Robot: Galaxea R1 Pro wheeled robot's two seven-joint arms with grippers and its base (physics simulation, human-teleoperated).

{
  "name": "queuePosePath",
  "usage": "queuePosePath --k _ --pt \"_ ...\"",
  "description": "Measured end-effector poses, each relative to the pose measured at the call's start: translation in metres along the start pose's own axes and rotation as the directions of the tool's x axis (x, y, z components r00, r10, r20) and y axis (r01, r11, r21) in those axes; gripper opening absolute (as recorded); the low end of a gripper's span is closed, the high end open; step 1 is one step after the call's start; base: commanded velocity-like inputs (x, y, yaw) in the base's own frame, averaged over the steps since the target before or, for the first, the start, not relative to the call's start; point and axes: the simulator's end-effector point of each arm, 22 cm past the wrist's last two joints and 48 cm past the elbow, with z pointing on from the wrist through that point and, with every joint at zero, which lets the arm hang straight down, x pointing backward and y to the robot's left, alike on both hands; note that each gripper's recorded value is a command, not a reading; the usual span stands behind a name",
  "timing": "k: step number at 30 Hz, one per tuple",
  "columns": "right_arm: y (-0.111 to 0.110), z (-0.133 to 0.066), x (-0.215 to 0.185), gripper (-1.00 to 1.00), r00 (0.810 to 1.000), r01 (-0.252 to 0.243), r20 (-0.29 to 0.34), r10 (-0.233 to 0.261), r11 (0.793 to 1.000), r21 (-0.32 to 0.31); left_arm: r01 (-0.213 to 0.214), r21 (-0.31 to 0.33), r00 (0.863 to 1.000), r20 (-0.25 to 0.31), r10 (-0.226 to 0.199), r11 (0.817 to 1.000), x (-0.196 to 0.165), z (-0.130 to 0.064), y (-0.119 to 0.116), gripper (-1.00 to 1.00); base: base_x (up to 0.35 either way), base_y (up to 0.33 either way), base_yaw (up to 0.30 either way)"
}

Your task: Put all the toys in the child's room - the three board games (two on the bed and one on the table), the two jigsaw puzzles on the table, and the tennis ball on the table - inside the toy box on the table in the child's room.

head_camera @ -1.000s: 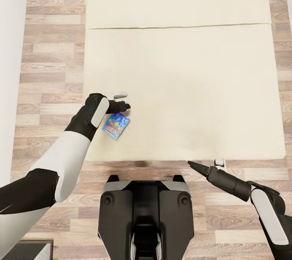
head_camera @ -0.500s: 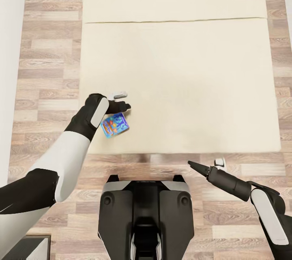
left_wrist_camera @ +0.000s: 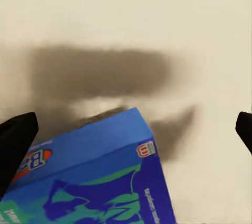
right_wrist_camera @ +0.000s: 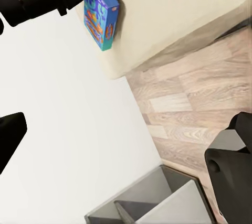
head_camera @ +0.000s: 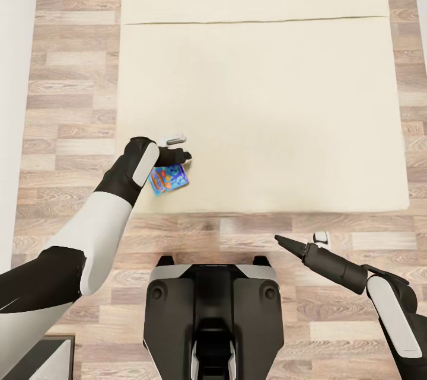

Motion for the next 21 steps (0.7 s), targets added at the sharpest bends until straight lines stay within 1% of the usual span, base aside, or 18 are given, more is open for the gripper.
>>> queuePosePath --k 5,10,17,21 --pt "0.0001 -0.0001 0.0001 1.00 1.000 0.000 0.000 0.000 1.000 0.000 -0.001 -0.003 1.000 0.000 0.001 1.000 0.0003 -0.0001 0.0012 1.00 -0.059 0.000 0.000" --pt "0.0000 0.0001 0.0001 1.00 1.000 0.000 0.000 0.000 1.000 0.000 0.001 -0.002 1.000 -0.001 -0.001 1.000 0.0005 0.0003 0.0012 1.00 -0.146 0.000 0.000" --pt "0.0001 -0.0001 0.0001 1.00 1.000 0.000 0.000 0.000 1.000 0.000 -0.001 -0.003 1.000 0.000 0.001 1.000 0.0004 0.0000 0.0015 1.00 -0.046 0.000 0.000" --pt "-0.0001 0.0000 0.0000 1.00 1.000 0.000 0.000 0.000 1.000 0.000 0.000 -0.002 1.000 -0.001 0.000 1.000 0.0004 0.0004 0.0013 1.00 -0.181 0.000 0.000"
